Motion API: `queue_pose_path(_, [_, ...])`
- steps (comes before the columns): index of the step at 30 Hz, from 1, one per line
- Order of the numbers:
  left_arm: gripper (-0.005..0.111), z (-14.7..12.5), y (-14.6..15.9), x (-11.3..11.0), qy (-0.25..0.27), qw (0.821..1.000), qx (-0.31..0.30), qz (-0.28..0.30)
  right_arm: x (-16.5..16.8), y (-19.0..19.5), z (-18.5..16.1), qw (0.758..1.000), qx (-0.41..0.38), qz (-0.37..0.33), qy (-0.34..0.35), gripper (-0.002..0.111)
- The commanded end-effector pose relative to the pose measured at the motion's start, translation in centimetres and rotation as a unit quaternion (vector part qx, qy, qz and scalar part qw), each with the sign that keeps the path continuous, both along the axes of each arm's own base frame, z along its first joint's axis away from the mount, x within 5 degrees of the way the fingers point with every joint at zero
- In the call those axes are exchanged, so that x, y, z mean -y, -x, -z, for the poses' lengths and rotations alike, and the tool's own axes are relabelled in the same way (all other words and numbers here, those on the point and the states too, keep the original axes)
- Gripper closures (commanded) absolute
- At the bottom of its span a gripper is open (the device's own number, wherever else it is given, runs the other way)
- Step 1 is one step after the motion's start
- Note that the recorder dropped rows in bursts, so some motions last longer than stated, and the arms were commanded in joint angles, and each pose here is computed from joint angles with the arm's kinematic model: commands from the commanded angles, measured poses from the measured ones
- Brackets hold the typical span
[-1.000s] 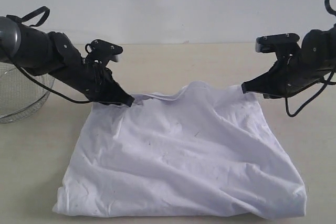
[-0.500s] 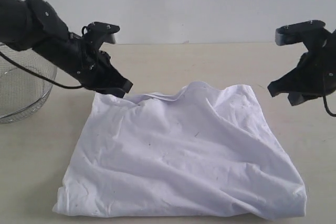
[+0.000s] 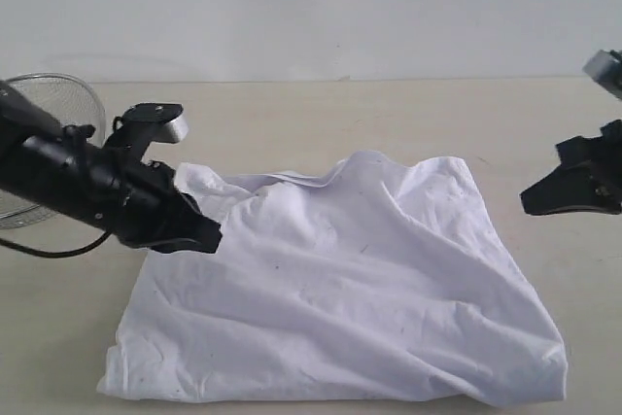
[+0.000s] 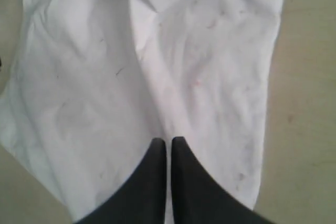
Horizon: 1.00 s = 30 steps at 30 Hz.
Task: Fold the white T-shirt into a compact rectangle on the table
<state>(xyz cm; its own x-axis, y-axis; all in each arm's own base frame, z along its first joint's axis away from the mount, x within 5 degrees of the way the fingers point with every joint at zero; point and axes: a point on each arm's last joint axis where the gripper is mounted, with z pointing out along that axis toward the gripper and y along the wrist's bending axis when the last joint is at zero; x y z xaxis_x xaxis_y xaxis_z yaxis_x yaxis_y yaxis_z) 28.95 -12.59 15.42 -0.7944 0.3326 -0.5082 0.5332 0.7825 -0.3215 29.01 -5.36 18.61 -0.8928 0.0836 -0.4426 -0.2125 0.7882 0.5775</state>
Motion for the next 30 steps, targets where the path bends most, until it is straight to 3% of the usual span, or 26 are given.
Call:
queue_pose_path(1, [0.102,-0.1,0.8,-1.2,-0.024,0.998,0.036,-0.054,0.4,0.7,0.0,0.995,0.02,-0.026,-0.095,0.109])
queue_pose_path(3, [0.102,0.4,0.8,-1.1,-0.017,0.998,0.022,-0.064,-0.2,0.5,0.8,0.993,0.011,-0.047,-0.106,0.109])
queue_pose_path(11, [0.102,1.8,1.0,-0.6,0.009,0.998,-0.022,-0.06,-0.9,-0.3,2.8,0.996,-0.034,-0.023,-0.084,0.109])
queue_pose_path(17, [0.102,1.6,0.9,-0.3,0.024,0.998,-0.013,-0.057,-0.3,-0.1,3.7,0.997,-0.065,-0.007,-0.034,0.105])
queue_pose_path(20, [0.102,1.6,0.9,-0.3,0.024,0.998,-0.013,-0.056,0.1,0.1,4.0,0.995,-0.095,0.011,-0.015,0.09])
queue_pose_path(26, [0.102,1.6,0.9,-0.3,0.026,0.998,-0.013,-0.056,0.4,0.5,4.4,0.987,-0.152,0.054,-0.007,0.038])
queue_pose_path(30, [0.102,1.6,0.9,-0.2,0.032,0.998,-0.016,-0.055,0.6,0.7,4.6,0.98,-0.184,0.074,-0.004,0.029])
